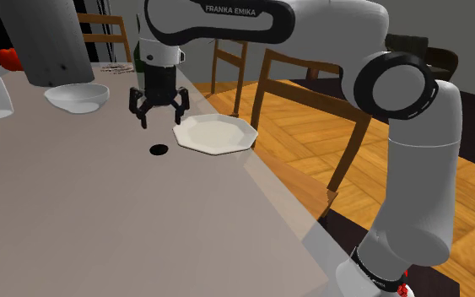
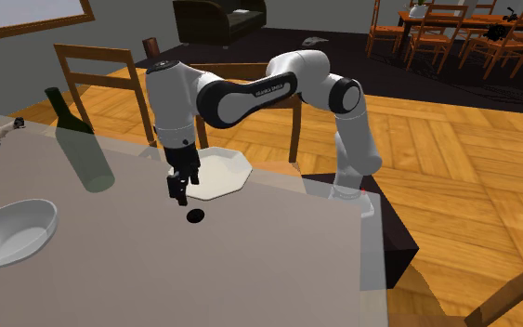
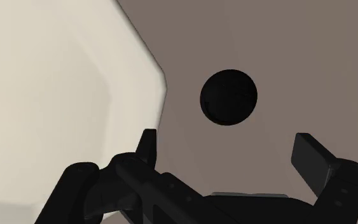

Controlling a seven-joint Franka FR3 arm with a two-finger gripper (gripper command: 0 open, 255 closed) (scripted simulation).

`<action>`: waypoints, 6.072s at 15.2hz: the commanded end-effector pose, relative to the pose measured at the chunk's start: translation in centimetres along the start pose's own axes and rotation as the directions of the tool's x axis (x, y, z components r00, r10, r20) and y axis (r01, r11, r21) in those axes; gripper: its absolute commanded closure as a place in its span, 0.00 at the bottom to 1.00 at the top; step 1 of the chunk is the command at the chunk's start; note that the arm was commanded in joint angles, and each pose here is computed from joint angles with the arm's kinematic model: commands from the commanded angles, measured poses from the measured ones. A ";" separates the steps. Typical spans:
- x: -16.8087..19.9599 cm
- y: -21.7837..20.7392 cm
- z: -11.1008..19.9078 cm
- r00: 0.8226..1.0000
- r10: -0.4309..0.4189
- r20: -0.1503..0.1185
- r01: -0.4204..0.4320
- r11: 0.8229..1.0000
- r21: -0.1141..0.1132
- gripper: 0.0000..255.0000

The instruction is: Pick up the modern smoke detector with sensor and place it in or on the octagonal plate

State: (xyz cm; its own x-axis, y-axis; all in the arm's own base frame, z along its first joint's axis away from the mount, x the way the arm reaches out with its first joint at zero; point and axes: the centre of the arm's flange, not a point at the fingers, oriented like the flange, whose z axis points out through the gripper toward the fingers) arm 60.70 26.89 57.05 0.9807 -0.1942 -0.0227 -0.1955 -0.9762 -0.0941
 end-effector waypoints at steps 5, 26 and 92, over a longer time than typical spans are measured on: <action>0.4 -0.7 2.6 1.000 0.008 -0.003 -0.008 1.000 0.001 0.00; 0.4 -0.7 4.0 1.000 0.008 -0.003 -0.008 1.000 0.001 0.00; 1.7 17.3 -1.0 0.974 0.159 0.160 -0.153 0.987 -0.049 1.00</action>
State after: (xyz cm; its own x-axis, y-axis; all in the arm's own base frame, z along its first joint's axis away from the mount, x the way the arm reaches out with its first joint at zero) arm 58.98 9.68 56.96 0.9237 -0.3286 -0.1969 -0.3425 -0.9386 -0.0403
